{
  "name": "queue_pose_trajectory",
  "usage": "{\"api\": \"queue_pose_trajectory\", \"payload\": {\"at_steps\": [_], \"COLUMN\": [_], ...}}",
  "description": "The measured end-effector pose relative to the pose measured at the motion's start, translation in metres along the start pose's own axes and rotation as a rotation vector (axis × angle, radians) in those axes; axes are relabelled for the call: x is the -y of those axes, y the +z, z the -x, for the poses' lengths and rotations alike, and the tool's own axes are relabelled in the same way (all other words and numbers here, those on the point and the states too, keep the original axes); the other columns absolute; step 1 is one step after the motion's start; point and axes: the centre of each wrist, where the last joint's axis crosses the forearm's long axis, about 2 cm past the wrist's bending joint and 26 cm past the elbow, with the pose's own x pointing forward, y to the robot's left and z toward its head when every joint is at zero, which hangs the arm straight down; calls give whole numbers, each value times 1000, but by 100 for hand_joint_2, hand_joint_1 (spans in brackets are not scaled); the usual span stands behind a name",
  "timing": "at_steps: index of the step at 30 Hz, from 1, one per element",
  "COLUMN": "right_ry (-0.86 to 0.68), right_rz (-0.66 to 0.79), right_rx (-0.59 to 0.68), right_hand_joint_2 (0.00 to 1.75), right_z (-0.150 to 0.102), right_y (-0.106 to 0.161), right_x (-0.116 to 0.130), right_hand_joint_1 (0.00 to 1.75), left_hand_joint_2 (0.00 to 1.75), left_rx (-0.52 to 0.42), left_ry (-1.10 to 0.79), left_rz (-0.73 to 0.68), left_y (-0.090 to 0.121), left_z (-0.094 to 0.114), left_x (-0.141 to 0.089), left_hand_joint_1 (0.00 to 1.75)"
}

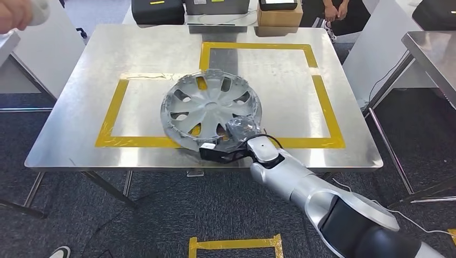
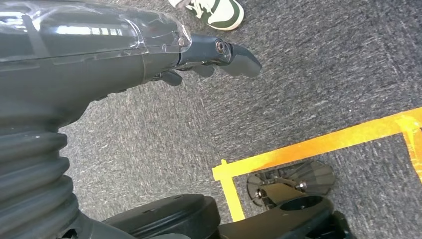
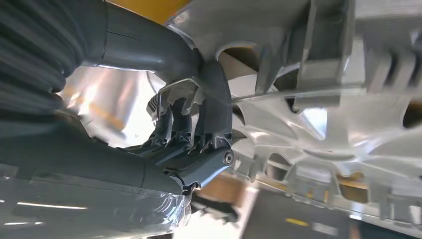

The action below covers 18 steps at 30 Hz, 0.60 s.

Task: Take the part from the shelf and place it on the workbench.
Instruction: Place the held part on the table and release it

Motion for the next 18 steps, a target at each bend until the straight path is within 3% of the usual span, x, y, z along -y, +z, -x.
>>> {"api": "queue_pose_trajectory", "payload": {"at_steps": [9, 13, 18], "right_ry": [148, 163, 151], "right_rz": [19, 18, 1], "right_rx": [-318, -363, -359], "right_hand_joint_2": [175, 175, 175], "right_z": [108, 128, 134], "right_y": [-23, -23, -20], "right_x": [40, 44, 34], "right_hand_joint_1": [175, 175, 175], "left_hand_joint_2": [175, 175, 175], "left_rx": [-21, -20, -5], "left_ry": [-1, 3, 20], "left_rz": [6, 6, 8], "left_y": [3, 3, 4], "left_z": [10, 11, 11], "left_x": [5, 5, 6], "left_hand_joint_1": [0, 0, 0]}}
